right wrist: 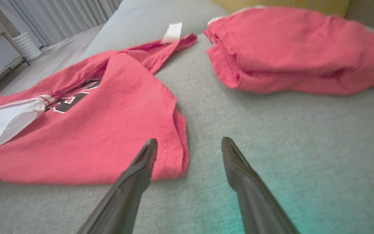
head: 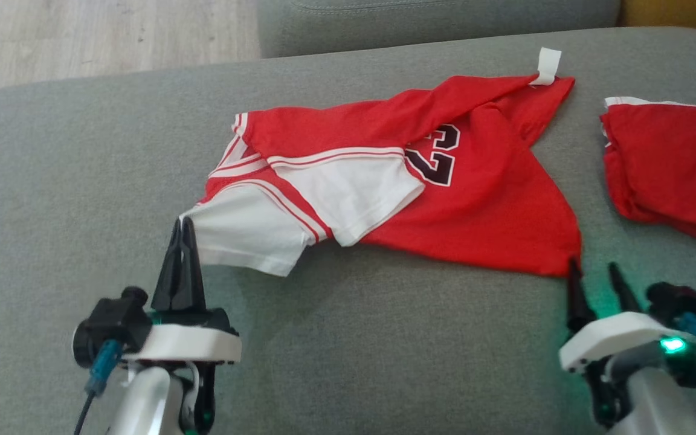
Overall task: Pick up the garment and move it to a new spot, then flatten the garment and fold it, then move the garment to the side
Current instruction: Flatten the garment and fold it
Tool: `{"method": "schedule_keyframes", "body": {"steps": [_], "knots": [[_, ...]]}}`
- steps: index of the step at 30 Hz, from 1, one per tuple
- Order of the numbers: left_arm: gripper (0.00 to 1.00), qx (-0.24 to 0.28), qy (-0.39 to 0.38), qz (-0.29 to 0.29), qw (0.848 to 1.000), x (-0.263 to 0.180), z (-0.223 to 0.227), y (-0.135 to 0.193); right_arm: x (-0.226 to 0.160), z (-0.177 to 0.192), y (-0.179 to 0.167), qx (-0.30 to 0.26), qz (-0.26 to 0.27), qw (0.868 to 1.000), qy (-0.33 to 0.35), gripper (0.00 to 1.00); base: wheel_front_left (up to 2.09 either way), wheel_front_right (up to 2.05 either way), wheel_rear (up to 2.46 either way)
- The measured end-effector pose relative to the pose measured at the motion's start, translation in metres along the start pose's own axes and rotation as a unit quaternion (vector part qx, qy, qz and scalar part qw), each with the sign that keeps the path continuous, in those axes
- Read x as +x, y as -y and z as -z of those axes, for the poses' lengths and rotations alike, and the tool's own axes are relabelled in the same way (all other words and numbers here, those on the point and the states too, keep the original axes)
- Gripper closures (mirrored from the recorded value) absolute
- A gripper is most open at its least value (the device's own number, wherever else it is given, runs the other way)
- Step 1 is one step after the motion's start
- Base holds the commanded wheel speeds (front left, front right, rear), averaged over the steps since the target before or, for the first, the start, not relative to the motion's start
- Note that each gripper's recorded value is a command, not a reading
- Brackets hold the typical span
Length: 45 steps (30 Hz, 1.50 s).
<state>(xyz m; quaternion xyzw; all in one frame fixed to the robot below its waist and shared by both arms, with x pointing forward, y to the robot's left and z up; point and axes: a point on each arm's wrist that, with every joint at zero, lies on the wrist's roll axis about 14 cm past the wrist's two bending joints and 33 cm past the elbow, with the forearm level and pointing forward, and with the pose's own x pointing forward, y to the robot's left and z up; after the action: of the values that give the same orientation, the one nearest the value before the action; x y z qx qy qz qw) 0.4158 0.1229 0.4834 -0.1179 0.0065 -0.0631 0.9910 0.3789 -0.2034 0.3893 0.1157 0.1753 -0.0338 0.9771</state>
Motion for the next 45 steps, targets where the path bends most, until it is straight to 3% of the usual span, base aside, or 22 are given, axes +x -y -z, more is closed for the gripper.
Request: {"method": "schedule_keyframes", "body": {"steps": [8, 15, 16, 17, 18, 28, 35, 39, 45], "knots": [[1.0, -0.001, -0.01, 0.002, 1.0, -0.007, 0.007, 0.0, 0.004, 0.03, -0.01, 0.019, -0.009, 0.998, -0.056, 0.0, 0.0, 0.0, 0.0], [1.0, 0.002, -0.016, 0.004, 1.0, -0.007, 0.011, 0.001, 0.016, 0.028, -0.019, 0.036, -0.016, 0.998, -0.055, 0.0, 0.0, 0.0, 0.0], [1.0, 0.002, -0.016, 0.005, 1.0, -0.006, 0.012, 0.001, 0.017, 0.029, -0.02, 0.038, -0.017, 0.997, -0.057, 0.04, 0.0, 0.0, 0.0], [1.0, 0.002, -0.016, 0.005, 1.0, -0.006, 0.012, 0.001, 0.018, 0.029, -0.021, 0.037, -0.019, 0.997, -0.059, 0.41, 0.0, 0.0, 0.0], [1.0, 0.002, -0.017, 0.005, 1.0, -0.006, 0.012, 0.001, 0.019, 0.03, -0.023, 0.035, -0.023, 0.997, -0.062, 1.0, 0.0, 0.0, 0.0], [1.0, -0.007, 0.013, -0.004, 1.0, -0.003, -0.007, -0.003, 0.019, 0.016, -0.033, 0.021, -0.042, 0.998, -0.036, 1.0, 0.0, 0.0, 0.0], [1.0, -0.042, 0.106, 0.003, 0.993, 0.006, -0.071, 0.003, 0.015, -0.079, -0.068, 0.011, -0.098, 0.988, 0.118, 1.0, 0.0, 0.0, 0.0], [1.0, -0.056, 0.196, 0.037, 0.978, 0.008, -0.135, 0.021, -0.007, -0.161, -0.089, -0.018, -0.138, 0.962, 0.237, 1.0, 0.0, 0.0, 0.0], [1.0, -0.098, 0.327, 0.096, 0.935, -0.009, -0.253, 0.051, -0.072, -0.286, -0.112, -0.075, -0.18, 0.897, 0.397, 1.0, 0.0, 0.0, 0.0]]}}
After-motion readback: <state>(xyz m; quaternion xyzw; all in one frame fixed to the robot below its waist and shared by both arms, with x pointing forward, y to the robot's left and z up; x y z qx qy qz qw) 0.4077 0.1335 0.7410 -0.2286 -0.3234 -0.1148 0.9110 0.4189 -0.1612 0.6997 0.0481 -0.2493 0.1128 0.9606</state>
